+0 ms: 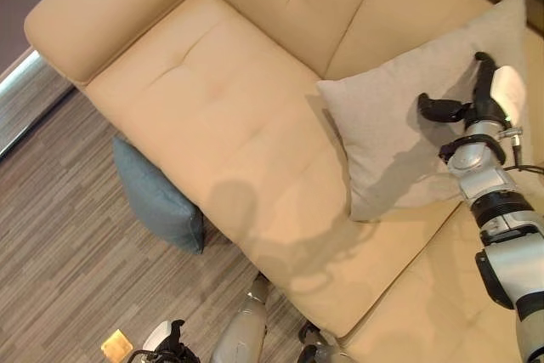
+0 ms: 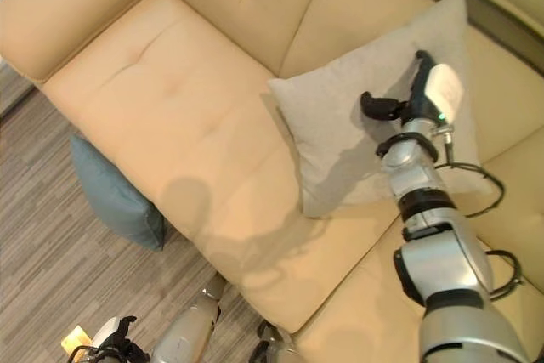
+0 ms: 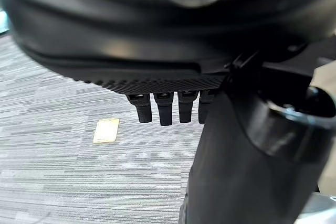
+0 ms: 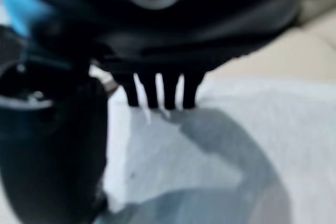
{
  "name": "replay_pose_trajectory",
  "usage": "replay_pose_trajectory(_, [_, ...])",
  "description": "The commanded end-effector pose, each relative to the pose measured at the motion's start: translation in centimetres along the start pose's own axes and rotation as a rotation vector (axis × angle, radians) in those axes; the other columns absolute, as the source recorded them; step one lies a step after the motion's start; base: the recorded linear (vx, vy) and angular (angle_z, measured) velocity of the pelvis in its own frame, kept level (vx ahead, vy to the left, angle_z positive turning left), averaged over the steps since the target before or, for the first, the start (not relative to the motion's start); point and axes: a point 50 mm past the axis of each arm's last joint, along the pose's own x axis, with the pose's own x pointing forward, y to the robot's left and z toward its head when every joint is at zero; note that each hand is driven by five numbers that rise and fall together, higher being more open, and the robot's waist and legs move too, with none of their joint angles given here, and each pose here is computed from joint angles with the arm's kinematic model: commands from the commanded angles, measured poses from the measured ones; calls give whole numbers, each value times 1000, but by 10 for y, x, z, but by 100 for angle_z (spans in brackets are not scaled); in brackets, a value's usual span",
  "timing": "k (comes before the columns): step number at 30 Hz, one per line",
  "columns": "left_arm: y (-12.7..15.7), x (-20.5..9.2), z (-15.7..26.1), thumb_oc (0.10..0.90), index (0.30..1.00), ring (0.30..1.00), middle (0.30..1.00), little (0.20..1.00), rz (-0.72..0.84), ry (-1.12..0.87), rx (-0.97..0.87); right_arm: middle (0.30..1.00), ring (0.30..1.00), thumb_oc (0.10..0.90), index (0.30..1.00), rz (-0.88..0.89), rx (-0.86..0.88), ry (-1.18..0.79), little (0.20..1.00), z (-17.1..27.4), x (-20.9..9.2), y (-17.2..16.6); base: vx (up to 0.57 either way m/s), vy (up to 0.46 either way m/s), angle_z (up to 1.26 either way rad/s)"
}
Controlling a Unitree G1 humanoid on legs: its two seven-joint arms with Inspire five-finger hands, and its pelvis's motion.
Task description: Pick up all the scattered cushions and arrange them neatly on the sofa.
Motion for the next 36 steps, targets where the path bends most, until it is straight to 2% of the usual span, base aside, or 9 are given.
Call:
replay_pose_trajectory(1, [9, 2, -5, 800, 900, 900, 900, 900, 75, 26, 62, 900, 900, 800, 900, -326, -62, -118, 900, 17, 18, -56, 23, -4, 12])
replay_pose_trajectory(5, [1, 1, 3, 800, 900, 900, 900, 900, 76, -2, 99, 900, 900, 800, 900, -527, -110, -142, 900, 19, 11, -71, 20, -14, 12])
replay_pose_trajectory(11, [4, 4, 27, 800, 900, 900, 900, 900, 100, -80, 95, 900, 900, 800, 900, -630, -151, -140, 900, 16, 3, -77, 21, -12, 13])
replay_pose_trajectory(13, [4, 4, 34, 800, 900, 900, 900, 900, 104, -103, 88, 900, 900, 800, 900, -668, -95, -113, 900, 14, 2, -83, 18, -13, 6])
replay_pose_trajectory(19, [7, 5, 44, 800, 900, 900, 900, 900, 120, -129, 41, 900, 900, 800, 900, -717, -87, 8, 900, -16, -4, -88, 5, -19, 5])
replay_pose_trajectory(26, [5, 3, 14, 800, 900, 900, 900, 900, 107, -27, 47, 900, 900, 800, 900, -551, -43, 133, 900, -42, -2, -73, 0, 0, 0])
replay_pose_trajectory(27, [5, 1, 0, 800, 900, 900, 900, 900, 94, 20, 54, 900, 900, 800, 900, -432, 7, 173, 900, -45, 2, -61, 0, 0, 0])
replay_pose_trajectory(30, [4, -3, -22, 800, 900, 900, 900, 900, 75, 89, 63, 900, 900, 800, 900, -293, 104, 224, 900, -45, 4, -45, 60, -48, -7])
replay_pose_trajectory(36, [16, -2, -40, 800, 900, 900, 900, 900, 65, 140, 31, 900, 900, 800, 900, -5, 135, 249, 900, -47, 11, -34, 31, -25, -2])
